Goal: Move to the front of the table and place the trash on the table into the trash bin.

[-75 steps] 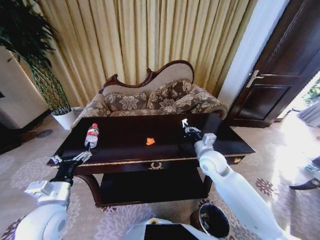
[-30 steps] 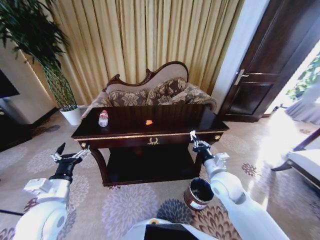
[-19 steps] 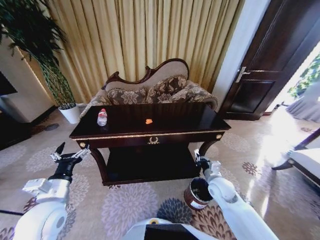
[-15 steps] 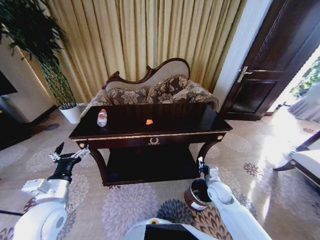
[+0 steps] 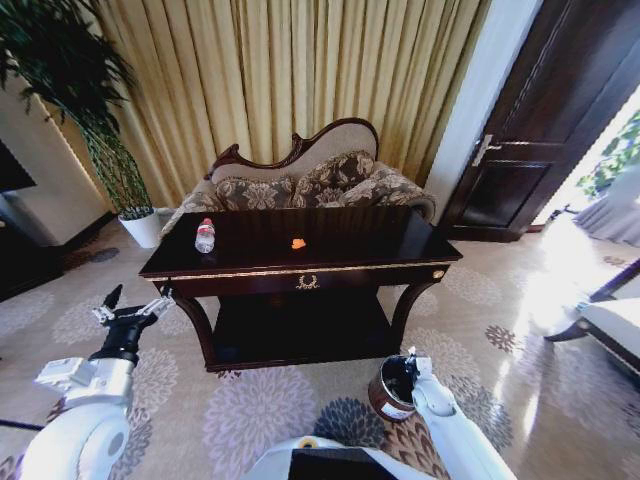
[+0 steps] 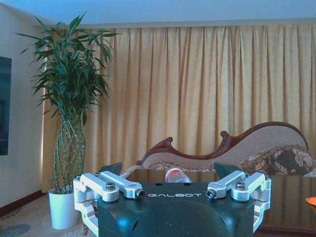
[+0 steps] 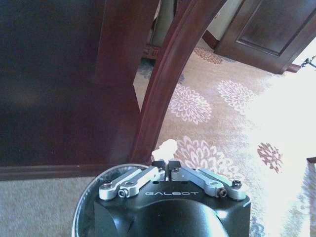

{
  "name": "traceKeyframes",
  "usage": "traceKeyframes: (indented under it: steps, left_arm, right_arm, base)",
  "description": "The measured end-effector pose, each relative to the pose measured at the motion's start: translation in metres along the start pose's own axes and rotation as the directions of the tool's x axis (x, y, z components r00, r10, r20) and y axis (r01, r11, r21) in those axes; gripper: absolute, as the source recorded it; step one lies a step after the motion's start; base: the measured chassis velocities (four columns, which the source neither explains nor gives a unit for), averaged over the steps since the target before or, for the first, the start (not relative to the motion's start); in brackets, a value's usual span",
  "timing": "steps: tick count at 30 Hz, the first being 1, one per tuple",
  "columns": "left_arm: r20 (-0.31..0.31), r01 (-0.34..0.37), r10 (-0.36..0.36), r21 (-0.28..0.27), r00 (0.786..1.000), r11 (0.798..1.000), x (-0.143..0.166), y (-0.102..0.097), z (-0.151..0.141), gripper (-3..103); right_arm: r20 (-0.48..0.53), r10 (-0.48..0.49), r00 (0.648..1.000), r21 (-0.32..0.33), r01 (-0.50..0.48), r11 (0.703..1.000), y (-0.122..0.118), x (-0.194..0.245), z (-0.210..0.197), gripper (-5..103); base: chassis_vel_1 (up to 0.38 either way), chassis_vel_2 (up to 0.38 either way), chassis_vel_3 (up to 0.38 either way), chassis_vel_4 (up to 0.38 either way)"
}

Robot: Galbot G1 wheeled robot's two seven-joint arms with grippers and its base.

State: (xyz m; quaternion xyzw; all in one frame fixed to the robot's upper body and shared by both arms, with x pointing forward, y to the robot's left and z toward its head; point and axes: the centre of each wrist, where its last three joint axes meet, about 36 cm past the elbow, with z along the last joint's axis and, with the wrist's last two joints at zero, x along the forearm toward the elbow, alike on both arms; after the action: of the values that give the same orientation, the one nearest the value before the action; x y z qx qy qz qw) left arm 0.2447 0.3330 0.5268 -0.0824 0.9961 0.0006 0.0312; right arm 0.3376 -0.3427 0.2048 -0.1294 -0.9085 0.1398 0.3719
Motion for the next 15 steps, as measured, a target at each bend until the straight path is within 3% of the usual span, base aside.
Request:
traceKeyframes:
  steps: [2,4,7,10,11,13,15]
  left_arm:
    - [-0.002,-0.001,0.001,-0.001,1.000,1.000,0.000,0.000,0.001,100]
    - [-0.002,-0.001,0.001,-0.001,1.000,1.000,0.000,0.000,0.001,100]
    - [0.002,-0.006,0.006,-0.001,1.000,1.000,0.000,-0.001,0.000,100]
    - [0.002,-0.006,0.006,-0.002,1.000,1.000,0.000,-0.001,0.000,100]
    - [0.001,-0.004,0.004,-0.003,1.000,1.000,0.000,-0.001,-0.001,100]
    - [0.001,-0.004,0.004,-0.004,1.000,1.000,0.001,-0.001,-0.001,100]
    - [0.002,-0.002,0.002,-0.005,1.000,1.000,0.001,0.000,-0.001,100]
  right_arm:
    - [-0.003,-0.003,1.000,0.014,0.003,1.000,0.003,0.004,0.006,14]
    - [0.000,-0.005,1.000,0.020,0.005,1.000,0.003,0.005,0.007,14]
    - [0.016,-0.011,1.000,0.030,0.011,1.000,0.006,0.009,0.008,30]
    - [0.021,-0.014,1.000,0.026,0.014,1.000,0.008,0.011,0.008,35]
    - [0.025,-0.017,1.000,0.023,0.016,1.000,0.010,0.011,0.008,46]
    - [0.027,-0.016,1.000,0.022,0.016,1.000,0.011,0.012,0.008,46]
    - [0.034,-0.013,0.999,0.027,0.013,1.000,0.012,0.012,0.008,57]
  base:
    - [0.000,0.000,0.000,0.000]
    - [0.000,0.000,0.000,0.000]
    - [0.000,0.000,0.000,0.000]
    - [0.000,0.000,0.000,0.000]
    - [0.000,0.000,0.000,0.000]
    - [0.000,0.000,0.000,0.000]
    - [0.000,0.000,0.000,0.000]
